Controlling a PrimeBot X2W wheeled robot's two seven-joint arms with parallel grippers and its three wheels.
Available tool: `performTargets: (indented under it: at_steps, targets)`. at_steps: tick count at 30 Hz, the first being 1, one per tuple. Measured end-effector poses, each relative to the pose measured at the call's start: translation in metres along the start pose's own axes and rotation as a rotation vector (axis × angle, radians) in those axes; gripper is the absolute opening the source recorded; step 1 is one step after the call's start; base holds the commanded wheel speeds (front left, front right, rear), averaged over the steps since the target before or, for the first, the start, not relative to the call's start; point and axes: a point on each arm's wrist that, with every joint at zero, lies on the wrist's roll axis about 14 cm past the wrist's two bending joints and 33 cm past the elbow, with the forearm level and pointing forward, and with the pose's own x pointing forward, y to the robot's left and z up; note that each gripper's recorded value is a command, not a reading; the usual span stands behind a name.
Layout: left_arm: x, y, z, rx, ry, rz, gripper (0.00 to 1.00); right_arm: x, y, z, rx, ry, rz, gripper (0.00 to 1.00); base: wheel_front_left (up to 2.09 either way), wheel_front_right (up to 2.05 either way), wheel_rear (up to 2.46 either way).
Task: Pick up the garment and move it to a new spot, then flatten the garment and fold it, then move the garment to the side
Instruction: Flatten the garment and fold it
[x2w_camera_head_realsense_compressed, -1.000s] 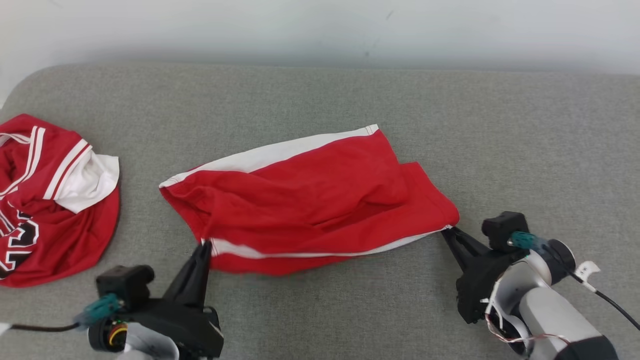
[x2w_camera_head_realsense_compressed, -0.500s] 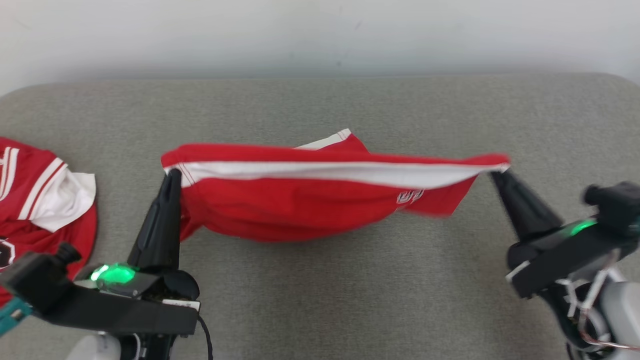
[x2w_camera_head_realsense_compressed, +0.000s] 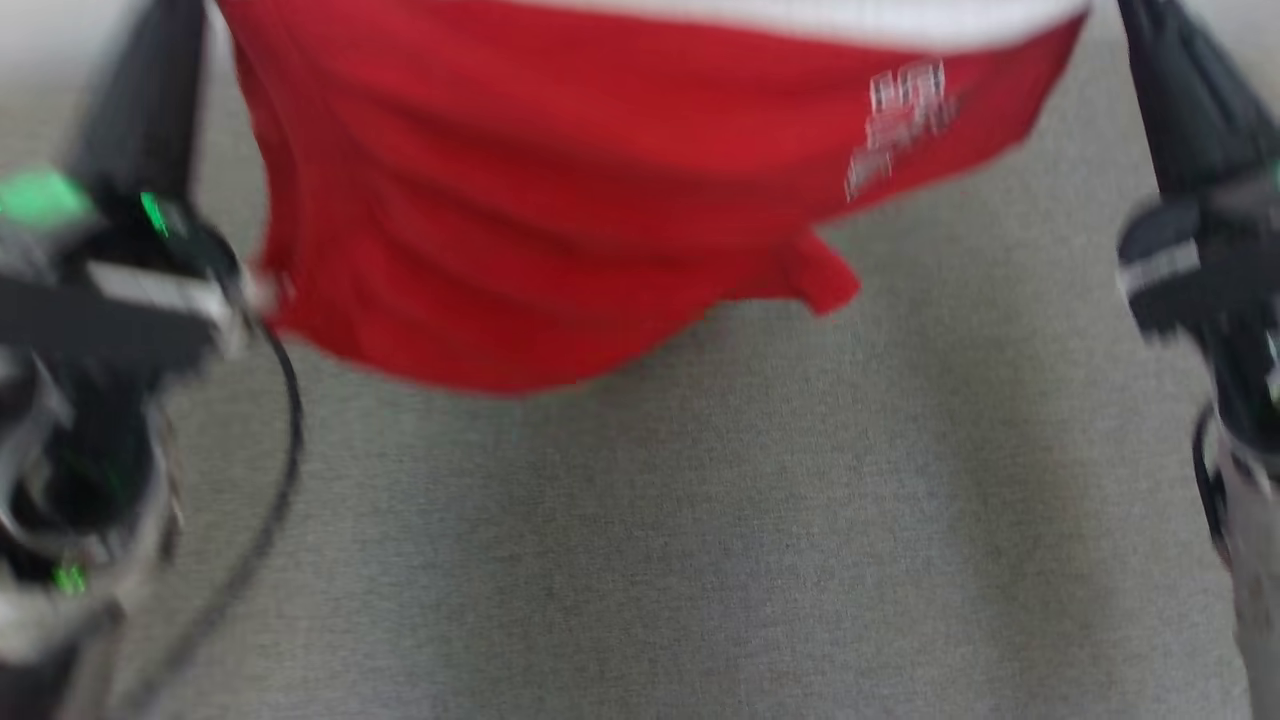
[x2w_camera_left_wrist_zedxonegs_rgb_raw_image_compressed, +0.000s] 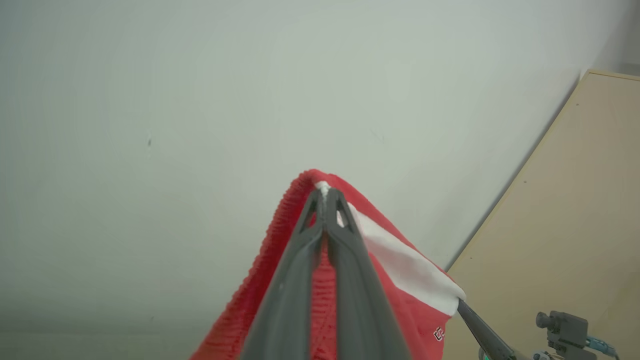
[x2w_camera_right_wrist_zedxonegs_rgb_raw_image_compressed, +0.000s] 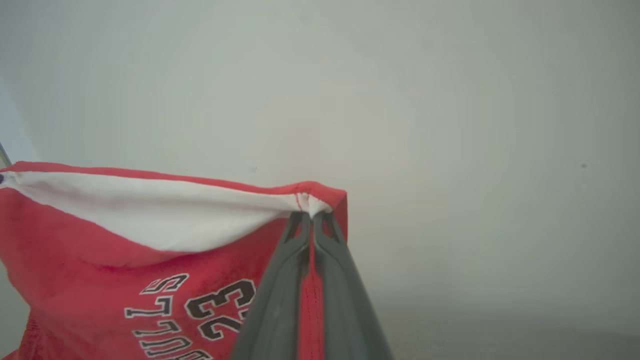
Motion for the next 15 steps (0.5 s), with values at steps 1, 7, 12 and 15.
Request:
performTargets:
  at_steps: [1, 7, 12, 15]
  targets:
    - [0.011, 0.006, 0.003, 0.004, -0.003, -0.003, 0.0, 0.011, -0.002, 0.0, -0.006, -0.001, -0.001, 0.0, 0.0, 0.0, 0.0]
    - [0.078, 0.056, 0.006, -0.03, -0.053, 0.036, 0.0, 0.088, -0.019, -0.017, -0.052, 0.023, -0.026, 0.0, 0.0, 0.0, 0.0]
    - [0.118, 0.089, -0.001, -0.035, -0.153, 0.027, 0.0, 0.141, -0.039, -0.005, -0.194, -0.08, -0.068, 0.0, 0.0, 0.0, 0.0]
    - [0.139, 0.093, 0.007, -0.064, -0.275, -0.031, 0.0, 0.166, -0.048, 0.015, -0.317, -0.186, -0.078, 0.0, 0.0, 0.0, 0.0]
